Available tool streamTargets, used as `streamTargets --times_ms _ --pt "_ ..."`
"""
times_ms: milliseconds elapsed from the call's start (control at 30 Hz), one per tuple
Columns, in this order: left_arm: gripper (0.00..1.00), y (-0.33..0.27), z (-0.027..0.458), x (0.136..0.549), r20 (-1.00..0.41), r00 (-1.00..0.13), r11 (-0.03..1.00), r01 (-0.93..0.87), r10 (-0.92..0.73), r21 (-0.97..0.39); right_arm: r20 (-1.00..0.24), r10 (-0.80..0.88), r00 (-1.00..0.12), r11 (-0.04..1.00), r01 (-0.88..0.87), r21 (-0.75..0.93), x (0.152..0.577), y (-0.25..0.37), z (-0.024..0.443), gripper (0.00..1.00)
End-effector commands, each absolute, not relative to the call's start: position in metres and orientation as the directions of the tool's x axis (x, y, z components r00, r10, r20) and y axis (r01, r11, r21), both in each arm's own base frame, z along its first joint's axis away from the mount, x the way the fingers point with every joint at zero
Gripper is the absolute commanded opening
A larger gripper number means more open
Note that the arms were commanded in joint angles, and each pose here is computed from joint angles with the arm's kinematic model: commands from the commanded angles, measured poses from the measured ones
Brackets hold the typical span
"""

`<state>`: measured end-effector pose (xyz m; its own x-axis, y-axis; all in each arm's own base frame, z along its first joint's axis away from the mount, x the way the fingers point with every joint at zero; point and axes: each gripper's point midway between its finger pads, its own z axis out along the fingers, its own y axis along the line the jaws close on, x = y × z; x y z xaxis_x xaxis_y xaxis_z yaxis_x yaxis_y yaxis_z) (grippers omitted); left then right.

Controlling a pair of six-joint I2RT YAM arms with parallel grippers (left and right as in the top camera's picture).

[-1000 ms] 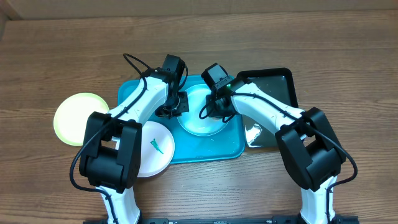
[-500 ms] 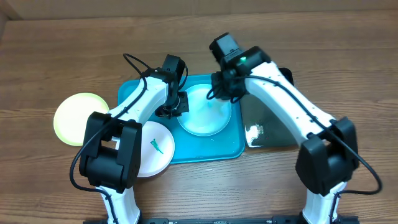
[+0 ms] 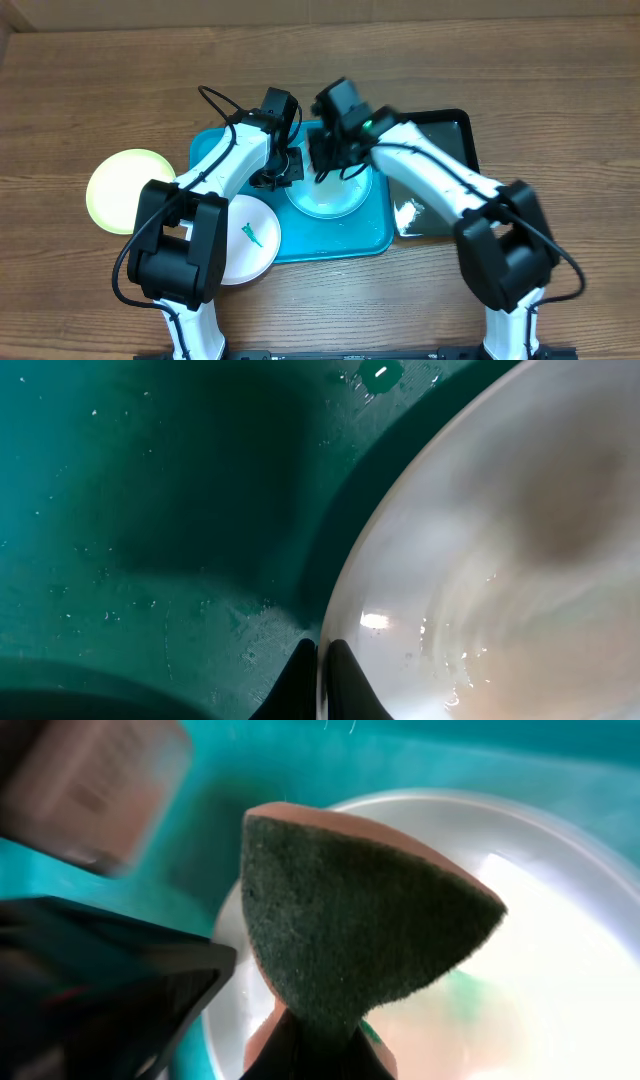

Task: Clean dirty plates on tray and stack at the side
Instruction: 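Return the sponge to the black tray and release it with the right gripper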

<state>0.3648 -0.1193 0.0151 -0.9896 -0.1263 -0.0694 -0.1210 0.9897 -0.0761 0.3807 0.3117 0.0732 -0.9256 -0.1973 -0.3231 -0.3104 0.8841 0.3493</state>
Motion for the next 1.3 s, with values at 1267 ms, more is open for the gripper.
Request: streamTargets --times_ms 1267 --pt "0.04 -0.11 0.017 0.359 -0.073 -0.988 0.99 -0.136 -0.138 -0.038 -0.527 -0.059 -0.848 0.975 -0.161 0.151 0.393 0.21 0.163 0.04"
